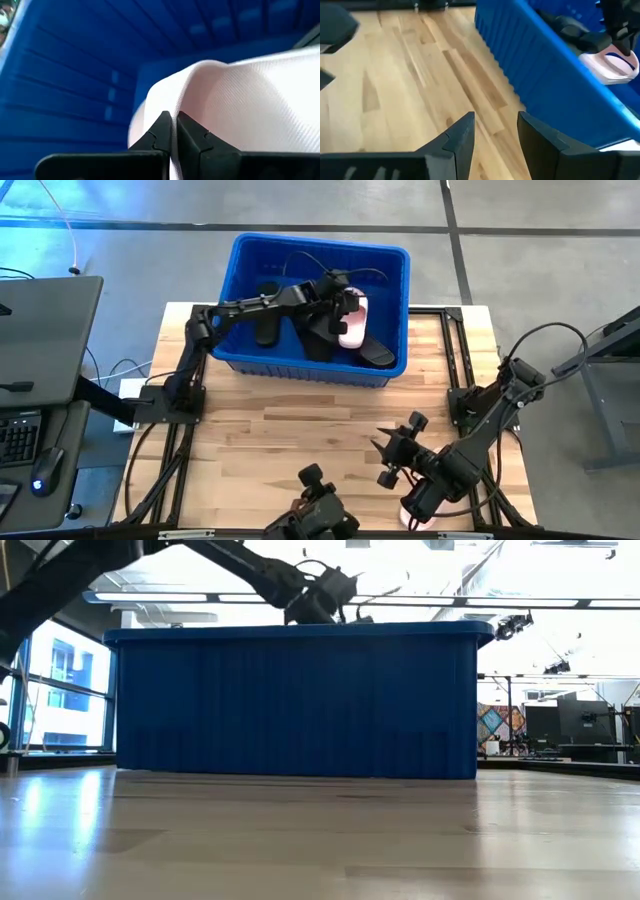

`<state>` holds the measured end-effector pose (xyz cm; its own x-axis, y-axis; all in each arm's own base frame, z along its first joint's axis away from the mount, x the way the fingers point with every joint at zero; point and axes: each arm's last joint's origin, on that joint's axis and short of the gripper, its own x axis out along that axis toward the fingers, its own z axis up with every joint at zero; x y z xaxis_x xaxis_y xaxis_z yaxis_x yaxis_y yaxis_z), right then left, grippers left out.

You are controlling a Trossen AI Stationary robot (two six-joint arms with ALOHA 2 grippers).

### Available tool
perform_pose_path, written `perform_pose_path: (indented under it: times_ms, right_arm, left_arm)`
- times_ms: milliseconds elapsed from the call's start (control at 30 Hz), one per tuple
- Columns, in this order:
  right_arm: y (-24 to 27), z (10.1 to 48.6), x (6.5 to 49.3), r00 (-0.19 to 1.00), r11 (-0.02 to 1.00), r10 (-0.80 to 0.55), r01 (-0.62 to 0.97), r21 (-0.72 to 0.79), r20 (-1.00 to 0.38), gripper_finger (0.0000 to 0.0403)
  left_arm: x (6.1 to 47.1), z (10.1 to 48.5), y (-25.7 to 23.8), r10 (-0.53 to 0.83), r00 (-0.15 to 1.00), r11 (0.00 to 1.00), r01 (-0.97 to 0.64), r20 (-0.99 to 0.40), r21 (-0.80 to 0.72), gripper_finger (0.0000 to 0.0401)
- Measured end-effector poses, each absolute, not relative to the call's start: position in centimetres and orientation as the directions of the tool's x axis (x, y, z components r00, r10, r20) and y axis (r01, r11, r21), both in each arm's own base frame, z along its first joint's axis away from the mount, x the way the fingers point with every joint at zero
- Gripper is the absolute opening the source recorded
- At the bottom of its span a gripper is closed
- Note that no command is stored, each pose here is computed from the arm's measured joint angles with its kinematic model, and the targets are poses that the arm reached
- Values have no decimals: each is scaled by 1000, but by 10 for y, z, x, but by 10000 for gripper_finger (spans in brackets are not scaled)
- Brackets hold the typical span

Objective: Pick and place slides into bin
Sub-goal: Put the white slide into the blue bin

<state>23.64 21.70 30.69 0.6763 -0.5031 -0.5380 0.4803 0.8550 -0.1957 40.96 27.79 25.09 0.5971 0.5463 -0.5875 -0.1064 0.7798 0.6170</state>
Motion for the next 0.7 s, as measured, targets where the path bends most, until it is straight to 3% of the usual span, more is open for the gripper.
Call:
perform_pose_path:
  times_ms: [200, 433, 700]
  right_arm:
    - [226, 294, 240, 647, 865, -485, 453, -215, -588, 139]
    - [227, 292, 240, 643, 866, -484, 449, -219, -594, 139]
    - [226, 292, 240, 644, 867, -485, 445, -226, -592, 139]
  left_arm:
    - [413, 231, 281, 540, 559, 792, -84, -630, 604, 26]
    - [413, 229, 278, 470, 594, 829, -41, -654, 558, 53]
    - [411, 226, 276, 430, 583, 857, -25, -689, 514, 115]
